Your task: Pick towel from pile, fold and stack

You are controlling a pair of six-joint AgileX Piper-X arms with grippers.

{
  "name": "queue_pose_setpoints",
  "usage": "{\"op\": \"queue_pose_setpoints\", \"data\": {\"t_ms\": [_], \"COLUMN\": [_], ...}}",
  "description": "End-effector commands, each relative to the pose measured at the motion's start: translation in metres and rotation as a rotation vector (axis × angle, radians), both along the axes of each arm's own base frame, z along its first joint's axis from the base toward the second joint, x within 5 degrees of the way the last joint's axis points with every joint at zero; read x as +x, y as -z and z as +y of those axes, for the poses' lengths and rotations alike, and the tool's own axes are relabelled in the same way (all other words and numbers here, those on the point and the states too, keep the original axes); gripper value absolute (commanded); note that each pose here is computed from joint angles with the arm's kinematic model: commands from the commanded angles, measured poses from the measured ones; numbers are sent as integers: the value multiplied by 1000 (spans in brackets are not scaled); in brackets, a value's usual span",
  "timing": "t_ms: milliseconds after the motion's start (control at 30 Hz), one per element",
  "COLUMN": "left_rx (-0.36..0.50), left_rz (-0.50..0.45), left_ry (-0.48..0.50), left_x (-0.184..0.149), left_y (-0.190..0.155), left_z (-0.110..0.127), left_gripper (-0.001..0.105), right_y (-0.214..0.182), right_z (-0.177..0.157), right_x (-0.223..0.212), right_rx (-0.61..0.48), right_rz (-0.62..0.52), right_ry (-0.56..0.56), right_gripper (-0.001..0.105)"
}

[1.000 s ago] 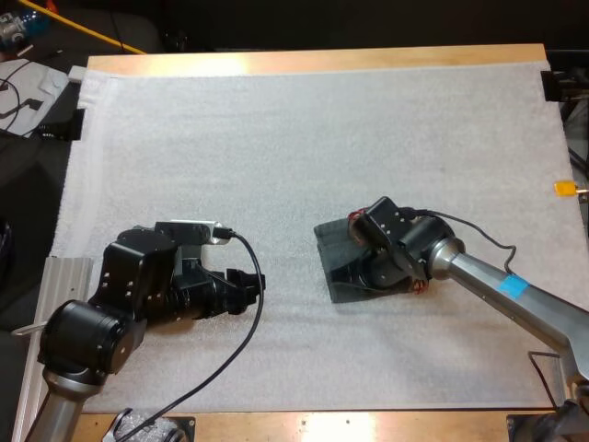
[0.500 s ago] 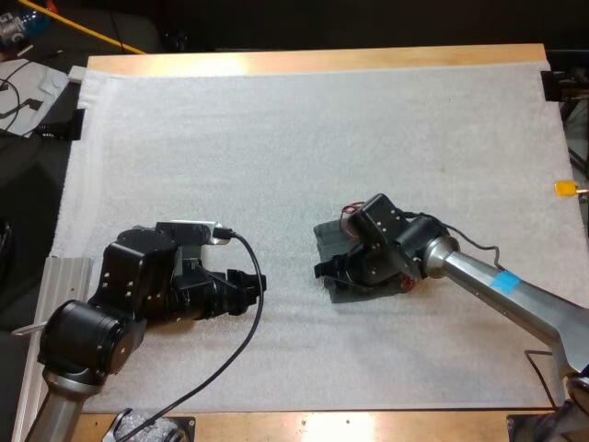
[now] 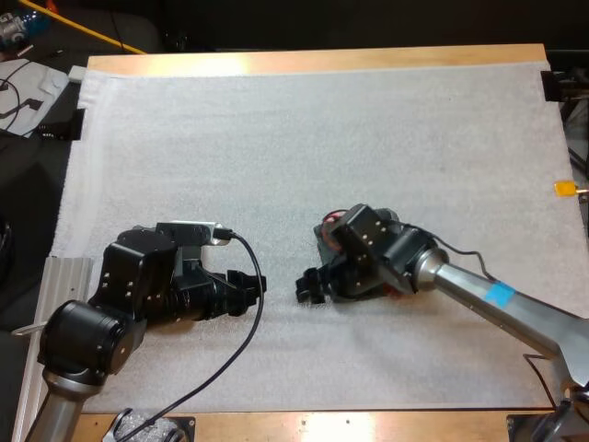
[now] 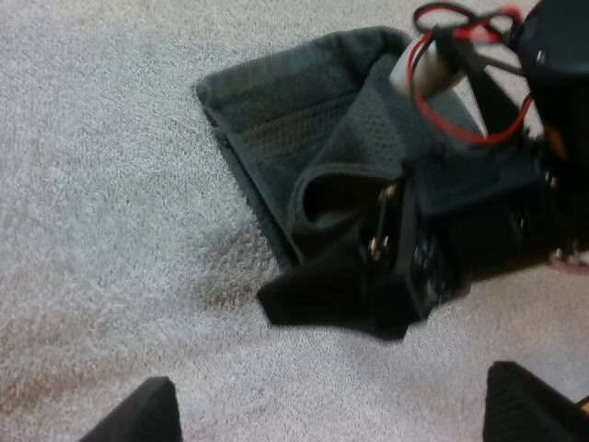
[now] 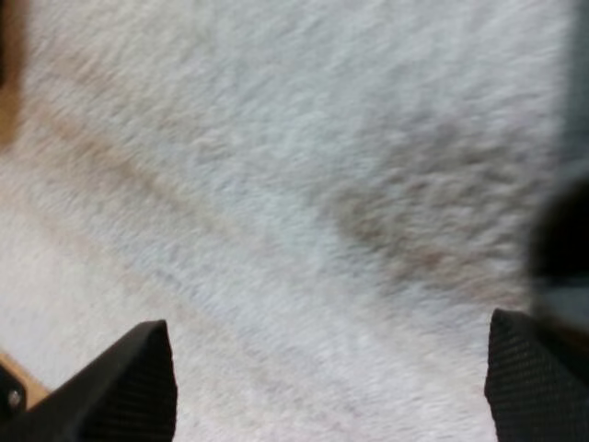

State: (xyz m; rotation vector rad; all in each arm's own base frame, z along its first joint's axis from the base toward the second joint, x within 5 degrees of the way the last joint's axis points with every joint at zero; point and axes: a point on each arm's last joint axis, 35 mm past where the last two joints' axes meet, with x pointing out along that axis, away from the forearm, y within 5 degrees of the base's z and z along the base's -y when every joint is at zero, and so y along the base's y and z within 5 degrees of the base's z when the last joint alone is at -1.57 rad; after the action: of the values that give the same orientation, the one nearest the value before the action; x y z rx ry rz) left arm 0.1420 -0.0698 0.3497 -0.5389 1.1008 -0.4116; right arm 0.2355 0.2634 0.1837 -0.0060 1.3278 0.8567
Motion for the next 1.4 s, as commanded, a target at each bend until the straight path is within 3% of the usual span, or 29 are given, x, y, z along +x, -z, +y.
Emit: {"op": "queue_pose_setpoints", "data": {"t_ms": [0, 500, 733, 1033, 1367], "left_rx": [-4, 6, 11, 5, -16], "left_rz": [-12, -13, -16, -25, -46], "left_ry": [5, 28, 44, 41, 45], "left_x": [0, -1, -2, -2, 3], "left_y": [-2, -1, 0, -2, 2], "left_z": [0, 0, 0, 0, -2], "left_gripper": [65, 65, 65, 65, 66], "right_y": [-2, -85, -136, -185, -211], "right_z": [8, -27, -70, -124, -151], "right_x": [-3, -13, -45, -90, -119], "right_rx": [22, -73, -163, -92, 7], "right_rz": [-22, -352, -474, -529, -610], "right_ry": [-13, 66, 84, 157, 189], "right_gripper": [68, 67, 67, 67, 68]}}
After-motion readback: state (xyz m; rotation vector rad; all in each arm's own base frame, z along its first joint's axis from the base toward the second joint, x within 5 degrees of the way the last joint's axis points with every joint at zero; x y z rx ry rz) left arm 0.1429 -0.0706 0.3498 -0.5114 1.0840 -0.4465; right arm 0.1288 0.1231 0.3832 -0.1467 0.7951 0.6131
